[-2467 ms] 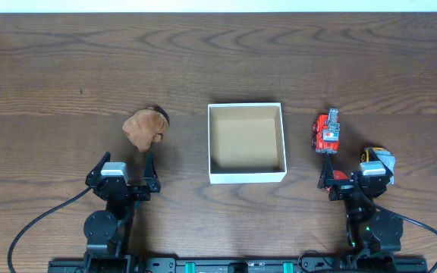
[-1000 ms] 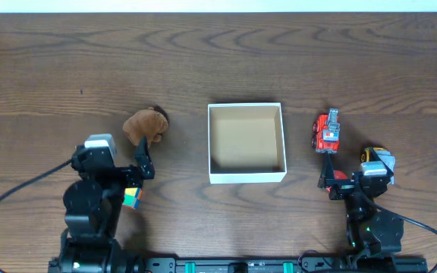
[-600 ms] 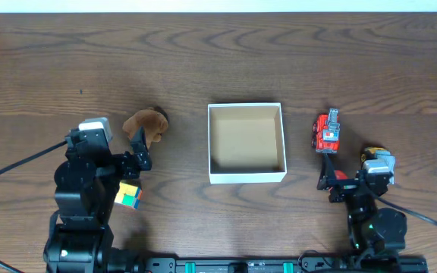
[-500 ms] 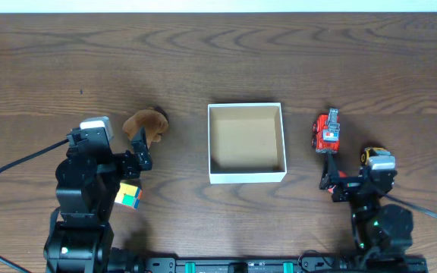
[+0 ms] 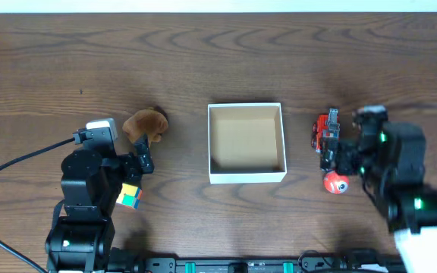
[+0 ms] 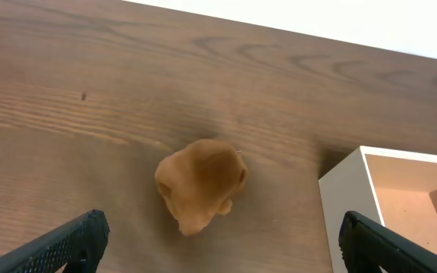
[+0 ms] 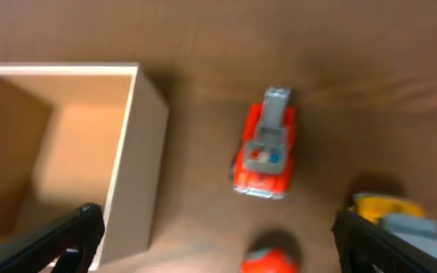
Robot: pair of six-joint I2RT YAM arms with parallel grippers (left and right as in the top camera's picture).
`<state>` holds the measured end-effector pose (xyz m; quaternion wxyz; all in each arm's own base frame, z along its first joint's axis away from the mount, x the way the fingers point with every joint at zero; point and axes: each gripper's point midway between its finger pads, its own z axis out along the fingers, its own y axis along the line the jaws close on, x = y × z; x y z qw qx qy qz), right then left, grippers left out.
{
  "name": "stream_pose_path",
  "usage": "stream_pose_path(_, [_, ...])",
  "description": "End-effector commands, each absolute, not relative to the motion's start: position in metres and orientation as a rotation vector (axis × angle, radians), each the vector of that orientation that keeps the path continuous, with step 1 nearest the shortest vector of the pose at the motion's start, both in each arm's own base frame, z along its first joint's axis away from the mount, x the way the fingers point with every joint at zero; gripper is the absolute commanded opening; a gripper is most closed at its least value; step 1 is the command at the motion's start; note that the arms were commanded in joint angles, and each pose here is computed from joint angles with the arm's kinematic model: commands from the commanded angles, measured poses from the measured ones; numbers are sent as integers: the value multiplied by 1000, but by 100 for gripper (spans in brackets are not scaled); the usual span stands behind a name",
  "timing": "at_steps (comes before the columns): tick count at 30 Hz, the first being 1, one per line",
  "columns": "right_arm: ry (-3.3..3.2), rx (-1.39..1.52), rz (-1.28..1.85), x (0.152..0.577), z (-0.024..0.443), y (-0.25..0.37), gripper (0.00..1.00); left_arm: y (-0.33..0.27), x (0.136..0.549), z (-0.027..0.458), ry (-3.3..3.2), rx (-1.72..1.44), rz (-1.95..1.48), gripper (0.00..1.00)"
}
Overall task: Pack container
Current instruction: 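Reach the right gripper down and grasp the red fire truck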
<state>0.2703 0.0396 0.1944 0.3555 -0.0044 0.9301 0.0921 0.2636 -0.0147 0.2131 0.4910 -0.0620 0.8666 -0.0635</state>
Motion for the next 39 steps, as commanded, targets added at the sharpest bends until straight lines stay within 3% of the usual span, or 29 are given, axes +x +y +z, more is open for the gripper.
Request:
stream_pose_path(1, [2421, -72, 328, 284, 210, 54, 99, -15, 265, 223, 2084, -149, -164, 98])
stream_pose_path(8, [2574, 127, 260, 316, 192, 22, 99, -15, 265, 223, 2084, -149, -165, 98])
stream_pose_path(16, [2803, 223, 241, 333, 128, 8, 99, -15, 265, 223, 2084, -149, -165, 98])
stream_pose_path(39, [3012, 12, 155, 346, 35, -1, 97, -15, 265, 223, 2084, -149, -165, 98])
